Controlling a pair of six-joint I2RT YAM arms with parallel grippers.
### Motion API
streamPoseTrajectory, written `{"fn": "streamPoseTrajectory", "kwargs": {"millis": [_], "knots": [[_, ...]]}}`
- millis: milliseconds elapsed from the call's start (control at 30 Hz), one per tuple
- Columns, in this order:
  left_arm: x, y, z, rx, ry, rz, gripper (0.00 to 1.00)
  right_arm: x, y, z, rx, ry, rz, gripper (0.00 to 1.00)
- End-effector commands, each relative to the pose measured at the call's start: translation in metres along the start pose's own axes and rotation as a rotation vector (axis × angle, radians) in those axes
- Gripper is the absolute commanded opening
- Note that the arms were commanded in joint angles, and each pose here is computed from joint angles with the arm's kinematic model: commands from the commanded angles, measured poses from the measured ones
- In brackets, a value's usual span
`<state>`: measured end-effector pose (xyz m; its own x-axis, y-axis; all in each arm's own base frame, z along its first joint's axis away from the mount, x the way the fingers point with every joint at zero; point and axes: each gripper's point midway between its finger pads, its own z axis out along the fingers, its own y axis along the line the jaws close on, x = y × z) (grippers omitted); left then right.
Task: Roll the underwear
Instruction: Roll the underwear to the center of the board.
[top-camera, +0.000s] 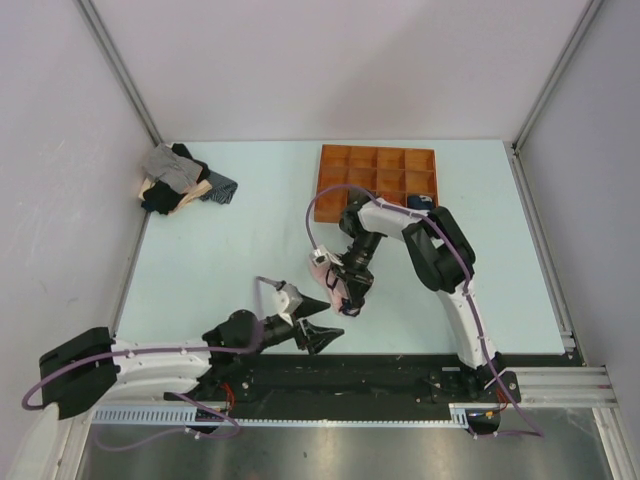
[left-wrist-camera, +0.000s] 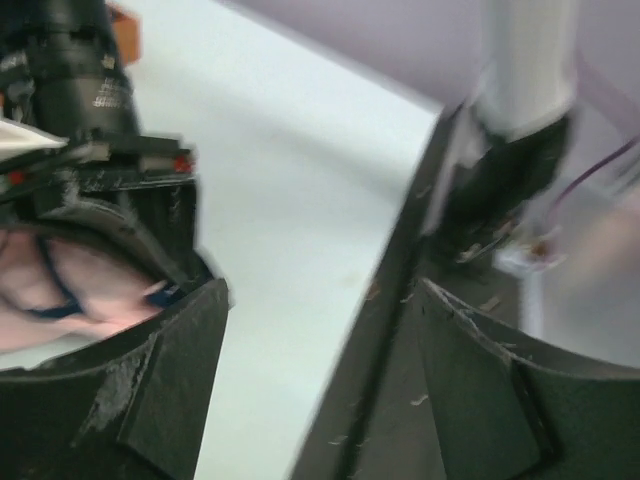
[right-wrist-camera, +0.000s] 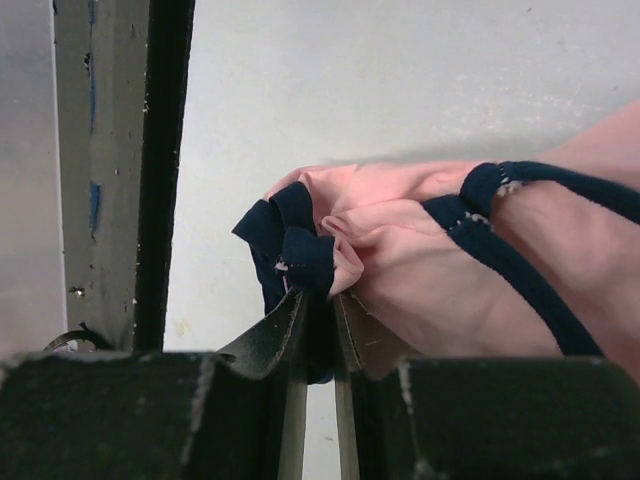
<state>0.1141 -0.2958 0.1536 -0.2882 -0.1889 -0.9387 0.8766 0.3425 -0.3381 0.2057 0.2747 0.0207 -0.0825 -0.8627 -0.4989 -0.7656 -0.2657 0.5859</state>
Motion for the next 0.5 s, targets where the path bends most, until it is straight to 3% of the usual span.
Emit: {"fn": "streamPoseTrajectory", "kwargs": {"millis": [0,133,467], "knots": [[0.039,0.029,0.001,-0.073,0.242,0.279,0.78,0.006,0.017,0.0,-0.099,0.043,0.138,0.18],[0.052,0.042,0.017,-0.108,0.369,0.367,0.75,0.012,0.016,0.0,-0.107,0.068,0.159,0.19],[0.076,0.065,0.05,-0.145,0.521,0.495,0.74,0.017,0.015,0.002,-0.115,0.071,0.16,0.2]]}}
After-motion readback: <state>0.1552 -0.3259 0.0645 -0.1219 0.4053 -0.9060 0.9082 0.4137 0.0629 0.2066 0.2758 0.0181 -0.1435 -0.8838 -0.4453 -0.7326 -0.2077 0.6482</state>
